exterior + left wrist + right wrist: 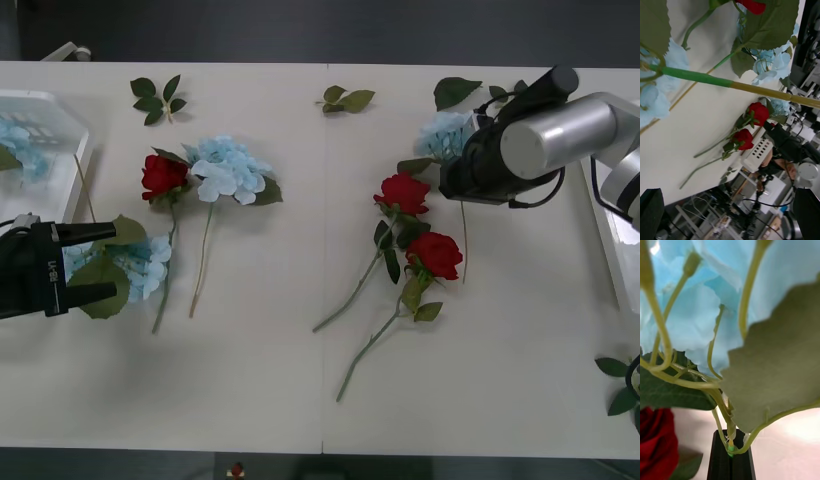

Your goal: Put the red flowers into the right box and the blue flowers into the left box

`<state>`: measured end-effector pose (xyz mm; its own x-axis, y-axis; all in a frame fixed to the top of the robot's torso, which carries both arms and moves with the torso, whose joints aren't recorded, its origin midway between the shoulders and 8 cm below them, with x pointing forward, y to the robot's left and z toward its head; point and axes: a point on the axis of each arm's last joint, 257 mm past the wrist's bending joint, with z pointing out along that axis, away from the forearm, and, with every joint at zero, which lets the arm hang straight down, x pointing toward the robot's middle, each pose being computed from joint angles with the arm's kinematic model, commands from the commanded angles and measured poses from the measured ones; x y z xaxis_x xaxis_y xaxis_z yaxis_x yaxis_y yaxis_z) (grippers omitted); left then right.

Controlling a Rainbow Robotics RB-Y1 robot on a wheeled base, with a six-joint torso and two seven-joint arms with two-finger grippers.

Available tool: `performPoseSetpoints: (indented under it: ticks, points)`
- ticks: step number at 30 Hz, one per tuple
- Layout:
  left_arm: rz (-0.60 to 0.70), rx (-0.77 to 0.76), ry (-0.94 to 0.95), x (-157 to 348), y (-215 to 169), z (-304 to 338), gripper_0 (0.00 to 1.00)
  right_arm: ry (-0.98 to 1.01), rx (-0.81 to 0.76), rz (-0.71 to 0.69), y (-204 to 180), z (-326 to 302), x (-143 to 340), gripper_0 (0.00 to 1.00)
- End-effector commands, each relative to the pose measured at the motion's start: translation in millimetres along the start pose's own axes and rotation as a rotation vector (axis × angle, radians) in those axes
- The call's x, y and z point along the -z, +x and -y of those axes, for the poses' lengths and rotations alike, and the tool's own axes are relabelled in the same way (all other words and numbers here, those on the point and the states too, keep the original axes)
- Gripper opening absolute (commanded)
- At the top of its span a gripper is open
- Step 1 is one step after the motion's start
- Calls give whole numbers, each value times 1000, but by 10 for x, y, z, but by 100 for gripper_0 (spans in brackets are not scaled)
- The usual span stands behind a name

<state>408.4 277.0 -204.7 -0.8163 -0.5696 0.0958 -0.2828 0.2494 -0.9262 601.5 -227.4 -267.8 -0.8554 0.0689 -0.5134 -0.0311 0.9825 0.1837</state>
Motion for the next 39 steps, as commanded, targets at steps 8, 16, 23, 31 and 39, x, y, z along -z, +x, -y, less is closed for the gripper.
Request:
performPoseSetpoints:
  ticks: [8,16,23,31,39]
  points:
    - [-59,160,142,662,140,549,100,-427,214,96,-563,-567,1091,0]
    - [33,293,145,673,-144,598,100,-678,476,242,-643,-1455,1550,0]
    - [160,361,169,576,-478,493,100,-837,688,381,-602,-2236,1938,0]
    - [270,396,199,551,-722,370,100,-1057,819,495,-365,-3075,2359,0]
    - [365,435,215,619,-1006,211,100,-1150,866,543,-200,-3492,2474,0]
